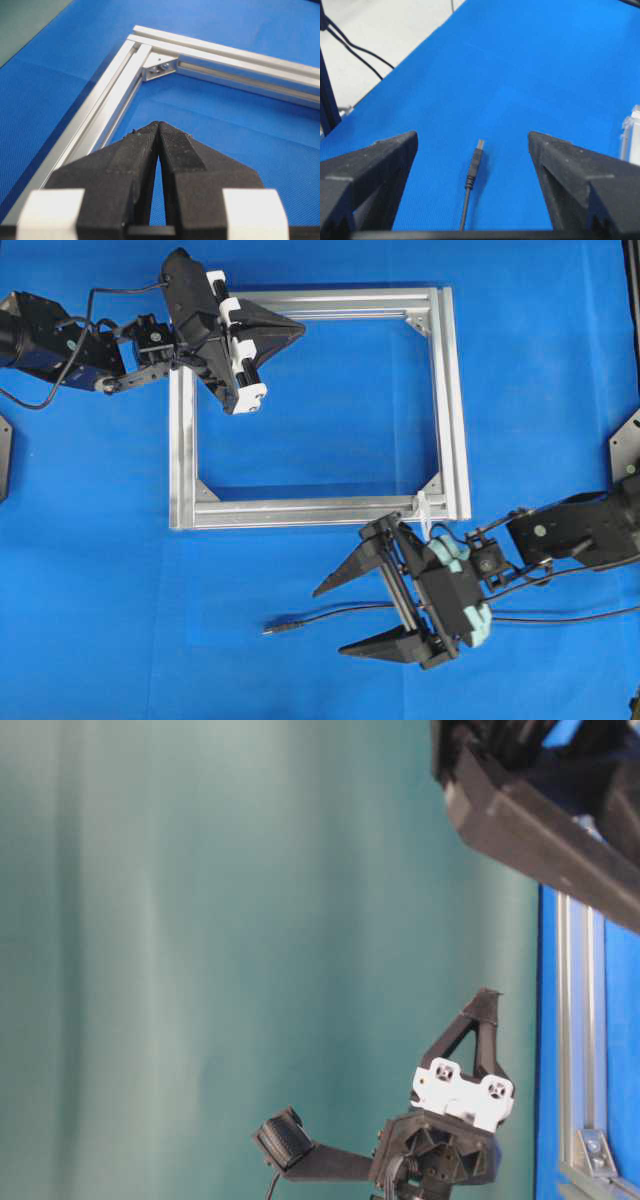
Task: Insert the wire through the string loop located on the right side.
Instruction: 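Lower the open right gripper onto the black USB cable plug end, then close the right gripper on the cable just behind the USB plug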
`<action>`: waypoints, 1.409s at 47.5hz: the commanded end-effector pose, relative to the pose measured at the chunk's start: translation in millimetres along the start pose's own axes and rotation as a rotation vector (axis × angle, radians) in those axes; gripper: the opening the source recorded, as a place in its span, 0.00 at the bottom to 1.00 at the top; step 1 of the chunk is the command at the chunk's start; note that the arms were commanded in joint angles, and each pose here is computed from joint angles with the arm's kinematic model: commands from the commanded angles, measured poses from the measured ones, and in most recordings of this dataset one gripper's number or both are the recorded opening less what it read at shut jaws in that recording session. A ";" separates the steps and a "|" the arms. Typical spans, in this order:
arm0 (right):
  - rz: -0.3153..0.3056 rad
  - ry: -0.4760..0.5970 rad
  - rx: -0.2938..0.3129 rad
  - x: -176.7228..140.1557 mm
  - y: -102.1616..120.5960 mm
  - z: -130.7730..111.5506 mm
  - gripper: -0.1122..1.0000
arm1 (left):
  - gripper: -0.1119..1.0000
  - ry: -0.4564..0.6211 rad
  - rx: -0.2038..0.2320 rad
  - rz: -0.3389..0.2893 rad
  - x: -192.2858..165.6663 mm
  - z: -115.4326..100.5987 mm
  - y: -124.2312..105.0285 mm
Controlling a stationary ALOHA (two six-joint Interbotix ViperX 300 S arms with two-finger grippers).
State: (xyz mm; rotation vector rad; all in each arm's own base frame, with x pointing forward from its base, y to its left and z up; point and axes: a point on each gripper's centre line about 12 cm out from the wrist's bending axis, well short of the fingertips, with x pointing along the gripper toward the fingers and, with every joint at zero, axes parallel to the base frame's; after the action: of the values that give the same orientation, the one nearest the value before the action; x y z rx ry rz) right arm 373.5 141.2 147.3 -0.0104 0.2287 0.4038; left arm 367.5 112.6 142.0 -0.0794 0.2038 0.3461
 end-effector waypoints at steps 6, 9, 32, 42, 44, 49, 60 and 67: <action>0.010 -0.001 0.038 18.5 3.6 -2.4 0.84 | 0.10 -0.040 0.000 -0.004 -1.0 13.7 -1.0; 0.009 0.013 0.057 23.8 3.2 -9.2 0.84 | 0.10 -0.035 0.000 -0.004 -1.0 13.2 -1.0; -0.066 0.117 0.162 44.0 -6.7 -59.0 0.83 | 0.10 -0.018 0.000 -0.010 -1.7 10.4 -3.2; -0.072 0.138 0.166 44.3 -7.1 -60.8 0.77 | 0.10 -0.013 0.001 -0.014 -2.7 8.7 -4.8; -0.072 0.140 0.166 44.3 -7.1 -61.0 0.74 | 0.10 -0.012 0.001 -0.014 -3.0 8.2 -4.8; -0.072 0.141 0.164 43.5 -7.0 -61.3 0.58 | 0.10 -0.013 0.001 -0.014 -2.7 8.7 -4.8; -0.071 0.137 0.164 42.5 -6.9 -59.5 0.12 | 0.10 -0.012 0.002 -0.016 -3.0 8.2 -5.4; -0.070 0.137 0.163 42.4 -6.8 -59.0 0.07 | 0.10 -0.012 0.003 -0.017 -3.0 8.2 -5.5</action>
State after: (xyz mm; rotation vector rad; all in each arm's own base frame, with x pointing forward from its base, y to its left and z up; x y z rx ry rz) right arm 397.4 145.5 66.1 0.1060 0.4336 0.3073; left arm 366.5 108.3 138.0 -0.0815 0.2302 0.3350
